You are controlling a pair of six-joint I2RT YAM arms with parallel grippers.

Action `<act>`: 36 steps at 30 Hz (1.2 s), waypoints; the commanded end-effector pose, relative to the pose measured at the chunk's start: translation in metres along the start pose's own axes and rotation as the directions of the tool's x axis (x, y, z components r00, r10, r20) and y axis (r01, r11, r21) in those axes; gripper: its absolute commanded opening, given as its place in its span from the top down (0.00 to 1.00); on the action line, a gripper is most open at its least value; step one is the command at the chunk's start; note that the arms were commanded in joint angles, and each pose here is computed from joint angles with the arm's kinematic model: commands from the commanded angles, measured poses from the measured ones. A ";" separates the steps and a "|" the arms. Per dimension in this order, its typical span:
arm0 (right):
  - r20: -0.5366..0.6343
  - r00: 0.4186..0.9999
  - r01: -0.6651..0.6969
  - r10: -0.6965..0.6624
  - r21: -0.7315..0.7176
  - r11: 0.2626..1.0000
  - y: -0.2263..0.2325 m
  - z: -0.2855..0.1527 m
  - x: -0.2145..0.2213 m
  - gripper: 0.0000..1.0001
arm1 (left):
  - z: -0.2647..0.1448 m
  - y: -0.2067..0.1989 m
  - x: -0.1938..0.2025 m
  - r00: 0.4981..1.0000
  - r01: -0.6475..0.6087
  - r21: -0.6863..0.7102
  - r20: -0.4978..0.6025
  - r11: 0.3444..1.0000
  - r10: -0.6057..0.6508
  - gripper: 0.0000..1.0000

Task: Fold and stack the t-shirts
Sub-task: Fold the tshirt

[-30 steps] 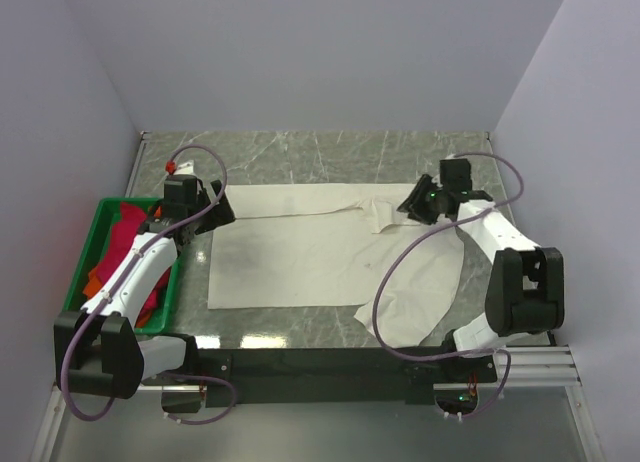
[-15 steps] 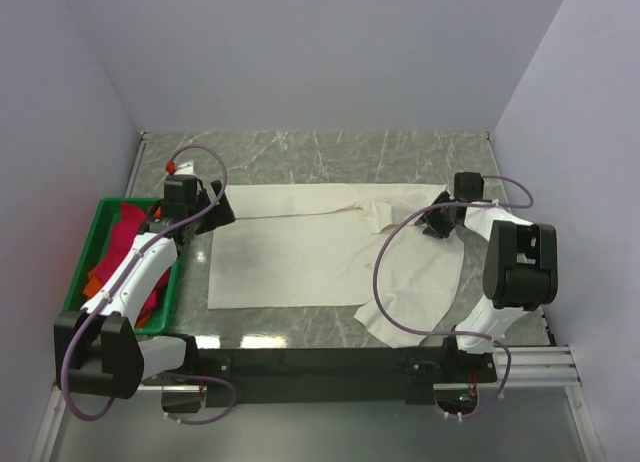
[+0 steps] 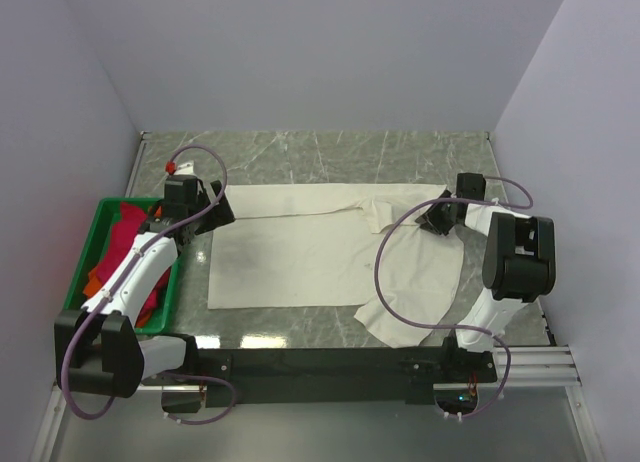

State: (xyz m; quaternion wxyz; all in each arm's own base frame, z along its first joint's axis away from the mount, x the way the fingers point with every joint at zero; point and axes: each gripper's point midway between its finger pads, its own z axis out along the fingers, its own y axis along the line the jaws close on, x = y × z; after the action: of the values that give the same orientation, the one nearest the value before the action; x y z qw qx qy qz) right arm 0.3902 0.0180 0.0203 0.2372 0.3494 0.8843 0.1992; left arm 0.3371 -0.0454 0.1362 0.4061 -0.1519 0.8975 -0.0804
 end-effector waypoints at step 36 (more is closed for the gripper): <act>0.015 0.998 0.059 -0.059 -0.005 0.998 0.018 -0.007 -0.022 0.76 | 0.004 0.001 -0.003 1.000 -0.011 -0.013 0.009 1.000 0.011 0.03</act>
State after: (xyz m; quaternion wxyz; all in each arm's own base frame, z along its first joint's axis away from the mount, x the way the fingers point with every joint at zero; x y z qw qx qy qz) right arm 0.3973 0.0174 0.0327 0.2329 0.3328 0.8922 0.1975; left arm 0.3374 -0.0441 0.1311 0.3998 -0.1537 0.9005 -0.0749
